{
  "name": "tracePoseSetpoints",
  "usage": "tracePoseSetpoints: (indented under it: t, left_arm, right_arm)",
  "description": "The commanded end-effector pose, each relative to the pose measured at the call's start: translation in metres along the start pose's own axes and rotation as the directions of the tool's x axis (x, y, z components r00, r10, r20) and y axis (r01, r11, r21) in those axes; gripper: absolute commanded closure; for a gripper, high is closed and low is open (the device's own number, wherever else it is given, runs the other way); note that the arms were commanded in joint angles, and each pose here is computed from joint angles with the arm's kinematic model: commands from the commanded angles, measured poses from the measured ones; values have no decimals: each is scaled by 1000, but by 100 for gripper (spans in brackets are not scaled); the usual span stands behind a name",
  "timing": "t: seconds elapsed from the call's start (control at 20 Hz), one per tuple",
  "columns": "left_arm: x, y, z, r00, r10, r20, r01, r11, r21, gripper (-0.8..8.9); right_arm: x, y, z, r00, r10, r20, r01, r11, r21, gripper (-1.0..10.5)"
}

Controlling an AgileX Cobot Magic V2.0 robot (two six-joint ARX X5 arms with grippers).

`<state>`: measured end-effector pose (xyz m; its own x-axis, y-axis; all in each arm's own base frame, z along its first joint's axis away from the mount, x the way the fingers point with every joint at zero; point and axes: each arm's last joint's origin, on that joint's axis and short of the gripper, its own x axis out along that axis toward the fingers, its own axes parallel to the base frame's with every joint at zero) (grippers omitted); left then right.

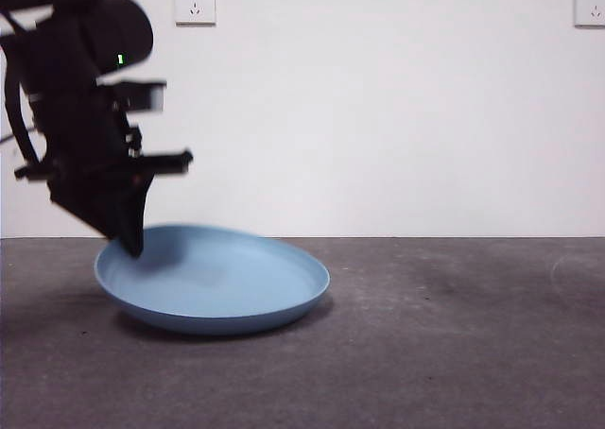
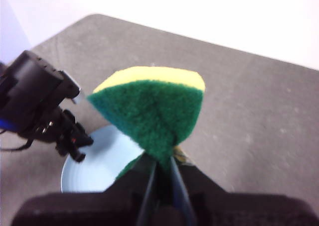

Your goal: Pick up the plate,pick up the cloth,clean the plate with the cloth

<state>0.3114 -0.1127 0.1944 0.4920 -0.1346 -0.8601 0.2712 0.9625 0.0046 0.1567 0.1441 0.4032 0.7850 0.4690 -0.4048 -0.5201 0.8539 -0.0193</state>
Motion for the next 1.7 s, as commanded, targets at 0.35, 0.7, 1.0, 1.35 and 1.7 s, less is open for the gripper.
tracePoseSetpoints:
  t: [0.35, 0.7, 1.0, 1.35, 1.7]
  left_arm:
    - [24, 10, -12, 990, 52, -131, -52, 999, 1, 291]
    - [-1, 1, -12, 993, 16, -121, -18, 1000, -10, 249]
    - [-53, -12, -6, 999, -31, 27, 30, 1000, 6, 249]
    - [-122, -20, -17, 984, -77, 158, 71, 997, 42, 250]
    - [-170, -20, -39, 969, -109, 223, 95, 993, 72, 251]
  right_arm:
    - [-7, -4, -8, 998, -46, -51, 45, 999, -3, 959]
    - [22, -11, -13, 975, -183, -125, 183, 983, -6, 959]
    - [71, -19, -27, 935, -234, -265, 234, 972, -30, 959]
    - [158, -33, -72, 836, -180, -519, 194, 981, -28, 959]
    - [226, -53, -138, 685, -67, -726, 146, 988, 47, 927]
